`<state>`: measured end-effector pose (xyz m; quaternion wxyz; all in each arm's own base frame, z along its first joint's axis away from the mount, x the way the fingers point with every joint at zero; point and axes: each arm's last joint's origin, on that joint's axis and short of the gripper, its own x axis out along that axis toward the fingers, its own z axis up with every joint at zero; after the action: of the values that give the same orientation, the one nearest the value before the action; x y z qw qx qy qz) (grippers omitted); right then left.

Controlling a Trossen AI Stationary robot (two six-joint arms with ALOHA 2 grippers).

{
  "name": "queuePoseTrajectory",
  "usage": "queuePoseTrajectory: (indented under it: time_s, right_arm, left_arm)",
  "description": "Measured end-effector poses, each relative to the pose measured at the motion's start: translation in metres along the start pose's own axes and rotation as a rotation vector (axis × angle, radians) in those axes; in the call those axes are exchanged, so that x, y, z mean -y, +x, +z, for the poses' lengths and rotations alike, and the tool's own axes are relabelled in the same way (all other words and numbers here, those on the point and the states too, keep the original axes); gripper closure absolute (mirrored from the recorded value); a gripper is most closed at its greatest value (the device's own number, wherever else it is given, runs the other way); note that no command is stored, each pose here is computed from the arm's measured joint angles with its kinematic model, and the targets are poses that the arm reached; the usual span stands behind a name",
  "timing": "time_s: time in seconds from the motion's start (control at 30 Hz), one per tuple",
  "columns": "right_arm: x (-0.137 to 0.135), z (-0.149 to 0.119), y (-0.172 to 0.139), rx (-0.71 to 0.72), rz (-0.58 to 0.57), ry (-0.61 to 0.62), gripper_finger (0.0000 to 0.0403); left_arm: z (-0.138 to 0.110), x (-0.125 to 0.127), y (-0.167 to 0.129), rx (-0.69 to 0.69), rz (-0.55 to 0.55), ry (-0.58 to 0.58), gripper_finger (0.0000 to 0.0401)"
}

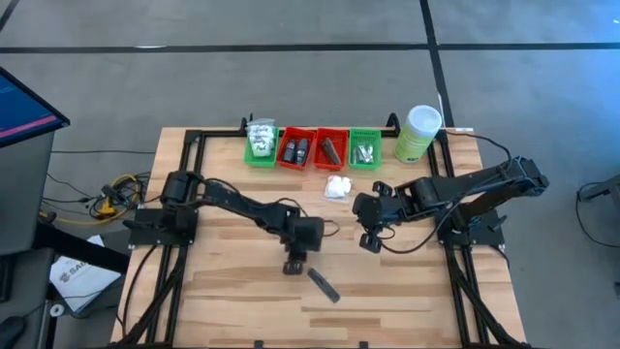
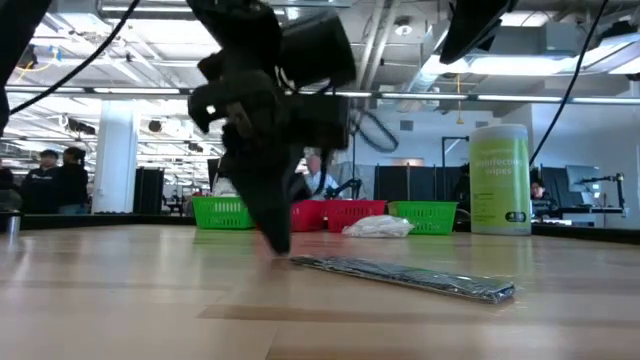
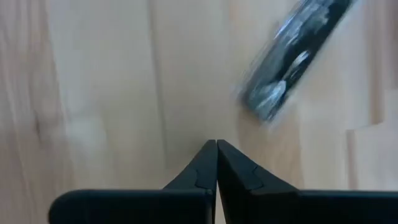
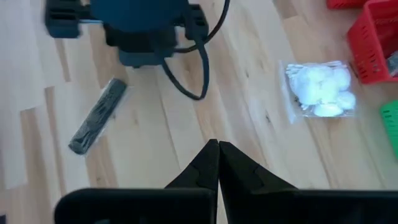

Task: Pick & Place Travel size toiletries
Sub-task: Put the comb into the right red basket

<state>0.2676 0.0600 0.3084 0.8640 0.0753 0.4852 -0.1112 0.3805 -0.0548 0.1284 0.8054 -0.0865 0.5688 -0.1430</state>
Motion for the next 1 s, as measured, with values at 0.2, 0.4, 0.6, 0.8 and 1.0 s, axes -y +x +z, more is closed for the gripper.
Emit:
queuePoseTrajectory:
  time_s: [0.2, 0.4, 0.6, 0.8, 1.0]
  right_arm:
    - [0.006, 0.004, 0.001, 0.018, -0.027, 0.015, 0.0402]
    - [0.010, 0.010, 0.003, 0.053, -0.025, 0.045, 0.0402]
    - [0.015, 0.012, 0.004, 0.054, -0.033, 0.070, 0.0402]
    - [0.017, 0.011, 0.004, 0.038, -0.028, 0.090, 0.0402]
    - [0.017, 0.011, 0.004, 0.035, -0.019, 0.101, 0.0402]
  left_arm:
    - [0.003, 0.026, 0.011, 0.035, -0.037, 0.114, 0.0401]
    - [0.016, 0.044, 0.007, 0.098, -0.029, 0.201, 0.0401]
    - [0.027, 0.052, 0.010, 0.166, -0.034, 0.283, 0.0401]
    - [0.024, 0.045, 0.040, 0.132, -0.114, 0.265, 0.0401]
    - [0.027, 0.023, 0.044, 0.150, -0.084, 0.081, 0.0401]
